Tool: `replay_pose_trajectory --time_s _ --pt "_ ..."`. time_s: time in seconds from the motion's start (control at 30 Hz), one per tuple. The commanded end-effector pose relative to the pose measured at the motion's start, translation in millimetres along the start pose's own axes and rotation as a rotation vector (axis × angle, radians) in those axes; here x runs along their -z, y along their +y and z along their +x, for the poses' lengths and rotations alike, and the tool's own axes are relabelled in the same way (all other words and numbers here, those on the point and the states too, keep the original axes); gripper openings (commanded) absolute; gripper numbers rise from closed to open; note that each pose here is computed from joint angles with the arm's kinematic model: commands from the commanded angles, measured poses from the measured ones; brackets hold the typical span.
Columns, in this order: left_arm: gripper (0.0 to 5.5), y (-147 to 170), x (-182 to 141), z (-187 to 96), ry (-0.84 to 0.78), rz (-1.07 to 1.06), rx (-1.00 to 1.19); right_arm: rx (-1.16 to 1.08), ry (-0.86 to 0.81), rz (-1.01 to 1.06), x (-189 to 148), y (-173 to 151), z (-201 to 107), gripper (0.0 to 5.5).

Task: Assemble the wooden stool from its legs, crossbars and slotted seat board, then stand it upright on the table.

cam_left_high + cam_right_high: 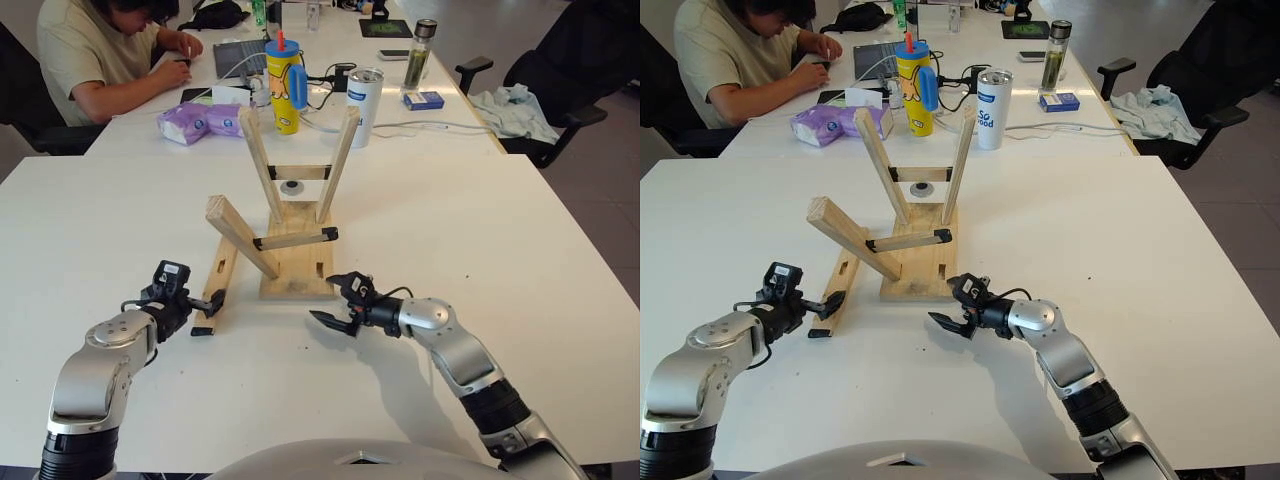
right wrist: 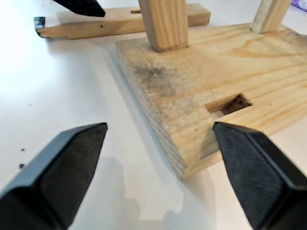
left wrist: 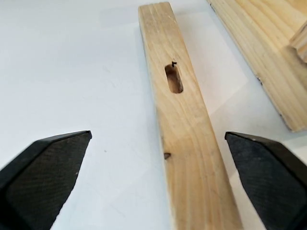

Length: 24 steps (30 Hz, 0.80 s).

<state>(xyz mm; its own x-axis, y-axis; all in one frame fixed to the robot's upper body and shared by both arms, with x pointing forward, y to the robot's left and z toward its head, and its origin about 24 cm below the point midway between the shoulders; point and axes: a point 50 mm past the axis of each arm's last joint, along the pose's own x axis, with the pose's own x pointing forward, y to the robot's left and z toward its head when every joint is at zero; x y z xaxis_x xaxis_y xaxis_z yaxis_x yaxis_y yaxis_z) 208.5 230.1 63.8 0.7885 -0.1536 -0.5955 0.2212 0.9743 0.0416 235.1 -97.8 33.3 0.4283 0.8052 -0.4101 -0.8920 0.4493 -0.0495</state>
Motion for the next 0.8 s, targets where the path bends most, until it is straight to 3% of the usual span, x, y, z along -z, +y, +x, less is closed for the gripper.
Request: replay_pose_trajectory --time_s 0.03,0.57,0.67,0.8 --pt "4.56 -5 3 -1 0.032 -0.047 0.005 -0.066 0.136 0.121 32 22 5 4.09" --pt "2.03 1 5 10 0.078 0.007 -0.056 -0.028 0.082 0.1 22 16 8 4.09" --pt "2.03 11 -4 14 0.016 -0.026 -0.097 0.02 0.007 0.079 11 7 5 4.09" --pt "2.03 30 -40 15 -0.176 -0.061 -0.172 0.064 -0.116 0.091 -6 -3 -2 4.09"
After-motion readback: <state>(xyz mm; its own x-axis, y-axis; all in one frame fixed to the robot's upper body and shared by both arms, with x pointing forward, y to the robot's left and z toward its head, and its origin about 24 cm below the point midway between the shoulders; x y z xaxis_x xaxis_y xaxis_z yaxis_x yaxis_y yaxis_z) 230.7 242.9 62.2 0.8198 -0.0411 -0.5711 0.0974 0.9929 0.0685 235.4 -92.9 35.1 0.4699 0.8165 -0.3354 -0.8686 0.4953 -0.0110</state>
